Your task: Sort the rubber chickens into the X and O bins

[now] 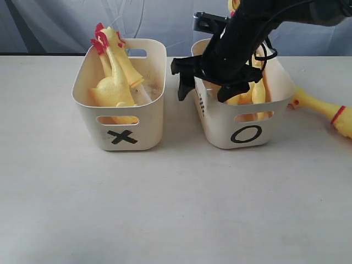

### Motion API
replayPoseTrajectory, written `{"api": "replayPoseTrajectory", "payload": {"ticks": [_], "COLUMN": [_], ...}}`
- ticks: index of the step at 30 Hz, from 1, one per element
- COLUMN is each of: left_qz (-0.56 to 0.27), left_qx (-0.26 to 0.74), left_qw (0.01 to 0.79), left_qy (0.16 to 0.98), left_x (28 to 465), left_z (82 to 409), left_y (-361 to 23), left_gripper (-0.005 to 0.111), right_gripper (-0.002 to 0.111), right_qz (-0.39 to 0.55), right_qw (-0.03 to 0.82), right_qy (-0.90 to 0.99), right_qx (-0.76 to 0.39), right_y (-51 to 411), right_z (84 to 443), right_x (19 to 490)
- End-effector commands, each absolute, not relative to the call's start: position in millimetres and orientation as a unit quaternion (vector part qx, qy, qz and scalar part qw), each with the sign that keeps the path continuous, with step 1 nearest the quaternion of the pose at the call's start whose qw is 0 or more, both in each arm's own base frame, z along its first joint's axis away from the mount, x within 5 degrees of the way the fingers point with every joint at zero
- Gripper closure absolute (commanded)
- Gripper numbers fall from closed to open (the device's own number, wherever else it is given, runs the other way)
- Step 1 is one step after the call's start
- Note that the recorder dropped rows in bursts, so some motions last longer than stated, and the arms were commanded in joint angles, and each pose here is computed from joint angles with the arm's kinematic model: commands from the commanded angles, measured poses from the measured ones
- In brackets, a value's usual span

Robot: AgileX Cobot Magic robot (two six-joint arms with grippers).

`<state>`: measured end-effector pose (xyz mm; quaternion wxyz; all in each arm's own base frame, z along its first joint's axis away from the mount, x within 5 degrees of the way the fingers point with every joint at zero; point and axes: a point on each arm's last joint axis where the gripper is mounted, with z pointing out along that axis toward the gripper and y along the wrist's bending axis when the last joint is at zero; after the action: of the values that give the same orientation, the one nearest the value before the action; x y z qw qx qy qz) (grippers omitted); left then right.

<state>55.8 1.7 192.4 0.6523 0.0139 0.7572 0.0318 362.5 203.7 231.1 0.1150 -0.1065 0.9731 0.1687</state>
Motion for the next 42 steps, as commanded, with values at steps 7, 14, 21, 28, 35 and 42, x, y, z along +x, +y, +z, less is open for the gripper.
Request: {"api": "replayPoseTrajectory", "payload": {"ticks": [7, 14, 21, 28, 35, 42], "left_qz": [0.027, 0.027, 0.027, 0.027, 0.027, 0.027], "left_qx": [0.013, 0.013, 0.013, 0.013, 0.013, 0.013], "left_qw": [0.654, 0.654, 0.654, 0.654, 0.654, 0.654], "left_qy": [0.756, 0.756, 0.756, 0.756, 0.756, 0.756], "left_x": [56, 56, 56, 56, 56, 56], "left_z": [192, 192, 192, 192, 192, 192], "left_y": [1, 1, 1, 1, 1, 1], "left_gripper": [0.107, 0.107, 0.107, 0.107, 0.107, 0.107], "right_gripper": [0.039, 0.039, 0.039, 0.039, 0.039, 0.039], "right_qz": [0.088, -0.067, -0.111, -0.196, -0.239, -0.128], "right_qw": [0.243, 0.322, 0.274, 0.217, 0.18, 0.089], "right_qy": [0.938, 0.929, 0.939, 0.934, 0.946, 0.978], "right_qx": [-0.231, -0.171, -0.175, -0.207, -0.121, -0.137], "right_y": [168, 97, 43, 0, -57, -68], "right_z": [315, 344, 266, 212, 185, 137], "right_x": [349, 347, 356, 362, 368, 361]}}
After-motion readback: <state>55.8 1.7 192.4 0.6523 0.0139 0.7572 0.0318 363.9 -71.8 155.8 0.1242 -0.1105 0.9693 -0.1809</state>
